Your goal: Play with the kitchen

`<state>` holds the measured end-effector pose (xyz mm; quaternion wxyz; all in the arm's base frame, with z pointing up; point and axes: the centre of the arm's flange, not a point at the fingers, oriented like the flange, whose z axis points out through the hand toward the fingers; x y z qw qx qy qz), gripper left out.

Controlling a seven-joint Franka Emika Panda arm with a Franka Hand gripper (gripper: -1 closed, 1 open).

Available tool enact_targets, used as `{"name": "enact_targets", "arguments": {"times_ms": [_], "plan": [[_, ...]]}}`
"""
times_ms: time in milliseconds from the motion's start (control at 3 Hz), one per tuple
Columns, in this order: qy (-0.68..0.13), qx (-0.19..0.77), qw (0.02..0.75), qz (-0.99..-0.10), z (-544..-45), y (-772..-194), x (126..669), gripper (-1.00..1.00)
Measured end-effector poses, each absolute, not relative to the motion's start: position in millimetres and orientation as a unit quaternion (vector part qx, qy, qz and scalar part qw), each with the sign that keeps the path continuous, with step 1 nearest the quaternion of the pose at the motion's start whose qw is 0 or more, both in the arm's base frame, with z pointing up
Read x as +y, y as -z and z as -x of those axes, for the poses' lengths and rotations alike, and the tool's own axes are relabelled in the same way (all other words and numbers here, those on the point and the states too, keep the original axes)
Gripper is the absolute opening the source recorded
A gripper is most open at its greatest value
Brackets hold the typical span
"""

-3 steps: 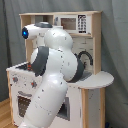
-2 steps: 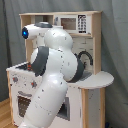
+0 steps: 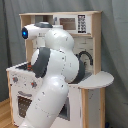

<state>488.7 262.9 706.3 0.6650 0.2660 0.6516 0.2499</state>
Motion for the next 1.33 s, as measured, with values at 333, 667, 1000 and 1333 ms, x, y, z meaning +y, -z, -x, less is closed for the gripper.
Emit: {"name": "enact_targets", "arguments": {"times_ms": [333, 667, 1000, 1333], "plan": [[-0.256, 0.655, 0.660, -0.262, -473, -706, 259, -1.00], [-0.270, 0.663, 0.650, -0.255, -458, -707, 252, -1.00], [-0.283, 0.669, 0.640, -0.250, -441, -710, 244, -1.00], [-0.288, 0.673, 0.634, -0.249, -427, -710, 238, -1.00]]}}
